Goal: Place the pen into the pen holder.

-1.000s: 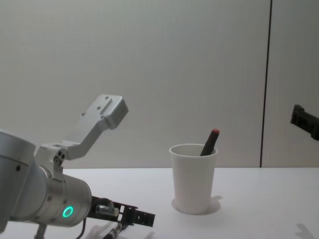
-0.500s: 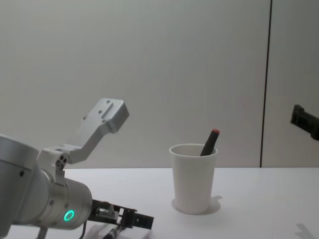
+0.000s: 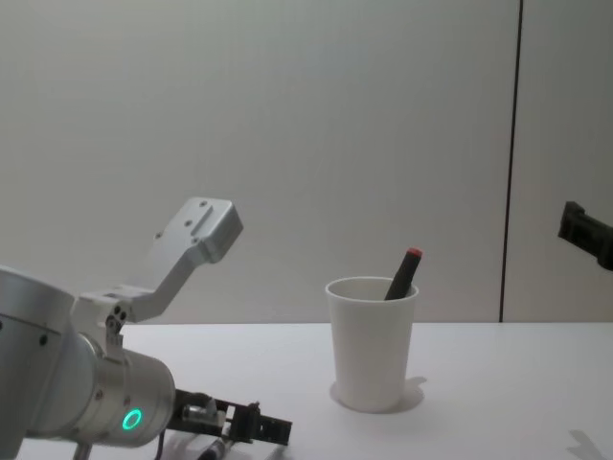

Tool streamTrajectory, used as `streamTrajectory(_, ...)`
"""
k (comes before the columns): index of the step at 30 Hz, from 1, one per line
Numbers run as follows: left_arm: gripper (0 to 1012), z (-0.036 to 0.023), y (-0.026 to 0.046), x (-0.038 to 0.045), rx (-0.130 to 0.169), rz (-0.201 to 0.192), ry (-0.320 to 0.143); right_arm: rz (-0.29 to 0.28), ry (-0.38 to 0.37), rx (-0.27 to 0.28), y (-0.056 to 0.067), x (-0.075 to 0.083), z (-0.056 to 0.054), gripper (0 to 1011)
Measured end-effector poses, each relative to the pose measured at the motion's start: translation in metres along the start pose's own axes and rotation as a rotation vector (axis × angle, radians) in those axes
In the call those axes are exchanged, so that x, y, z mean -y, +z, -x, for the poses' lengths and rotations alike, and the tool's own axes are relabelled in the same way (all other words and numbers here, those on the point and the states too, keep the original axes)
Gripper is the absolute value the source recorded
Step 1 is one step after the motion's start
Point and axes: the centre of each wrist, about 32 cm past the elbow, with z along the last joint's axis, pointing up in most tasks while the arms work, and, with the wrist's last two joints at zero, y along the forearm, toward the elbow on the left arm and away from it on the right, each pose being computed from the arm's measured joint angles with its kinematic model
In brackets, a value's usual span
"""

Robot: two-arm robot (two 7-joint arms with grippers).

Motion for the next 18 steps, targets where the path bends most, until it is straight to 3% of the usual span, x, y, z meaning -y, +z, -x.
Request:
streamTrajectory(6, 945, -0.0023, -0.0012, 0.0019, -0.015, -0.001, -0.001, 0.000, 0.000, 0.000, 0.0000, 0.0000, 0.0000, 1001)
streamTrajectory(10, 809, -0.0034, -0.0016, 0.0024, -0.023, 0.003, -0.002, 0.000, 0.000, 0.000, 0.0000, 0.0000, 0.0000, 1001)
streamTrajectory(12, 788, -0.0039, -0.0018, 0.0027, -0.027, 0.005, -0.003, 0.000, 0.000, 0.000, 0.0000, 0.0000, 0.0000, 1001)
streamTrajectory(18, 570, -0.0061, -0.0031, 0.0035, -0.038, 0.009, 0.000, 0.000, 0.000, 0.000, 0.0000, 0.0000, 0.0000, 1001)
